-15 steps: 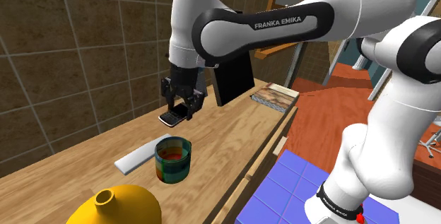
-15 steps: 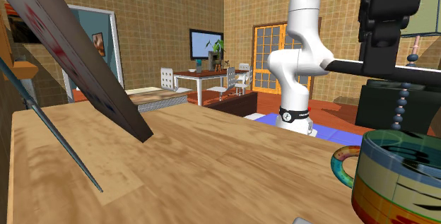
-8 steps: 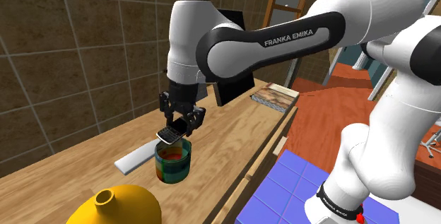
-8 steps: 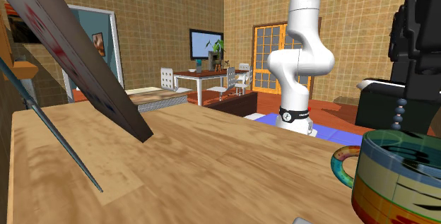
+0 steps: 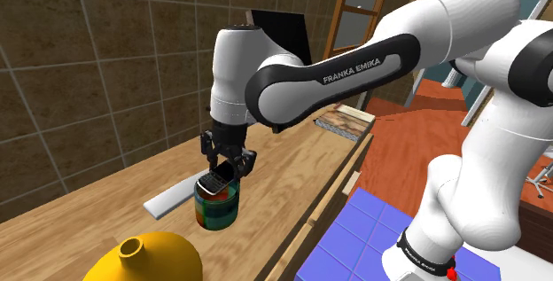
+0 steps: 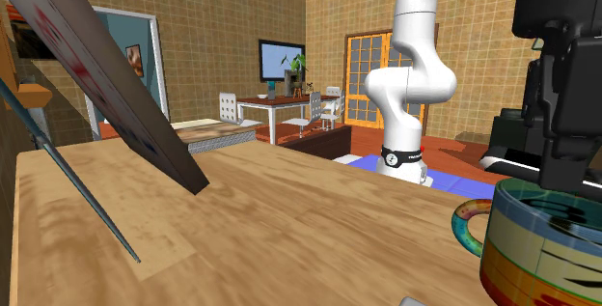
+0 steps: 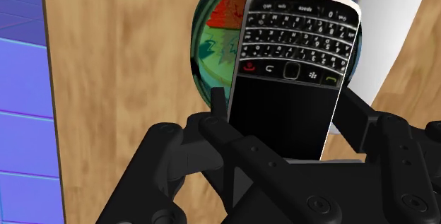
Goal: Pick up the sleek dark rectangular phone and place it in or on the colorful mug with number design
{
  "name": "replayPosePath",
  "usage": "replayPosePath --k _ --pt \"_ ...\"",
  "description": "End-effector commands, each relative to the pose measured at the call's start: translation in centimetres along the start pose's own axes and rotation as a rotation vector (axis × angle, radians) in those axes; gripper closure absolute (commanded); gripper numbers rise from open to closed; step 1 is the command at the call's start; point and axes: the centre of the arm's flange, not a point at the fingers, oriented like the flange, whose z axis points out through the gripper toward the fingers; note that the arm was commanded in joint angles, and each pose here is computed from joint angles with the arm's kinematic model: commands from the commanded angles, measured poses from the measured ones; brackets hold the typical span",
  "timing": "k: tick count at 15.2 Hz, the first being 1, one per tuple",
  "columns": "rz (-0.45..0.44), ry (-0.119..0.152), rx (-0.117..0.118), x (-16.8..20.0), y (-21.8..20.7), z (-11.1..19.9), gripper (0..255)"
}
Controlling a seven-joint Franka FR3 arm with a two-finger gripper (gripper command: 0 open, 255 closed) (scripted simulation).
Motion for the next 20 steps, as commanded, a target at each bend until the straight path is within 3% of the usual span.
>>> replayPosePath --k 1,9,10,15,19,20 --pt "0.0 0.0 0.001 0.0 0.0 1.1 255" --pt "0.0 0.0 0.001 0.0 0.0 1.3 255" --pt "0.0 0.0 0.001 0.1 0.0 1.3 0" --pt "0.0 0.0 0.001 0.0 0.0 1.3 0" --pt "0.0 0.0 0.001 0.0 0.0 -3.7 0" --pt "0.0 0.0 0.001 0.0 0.0 -3.7 0"
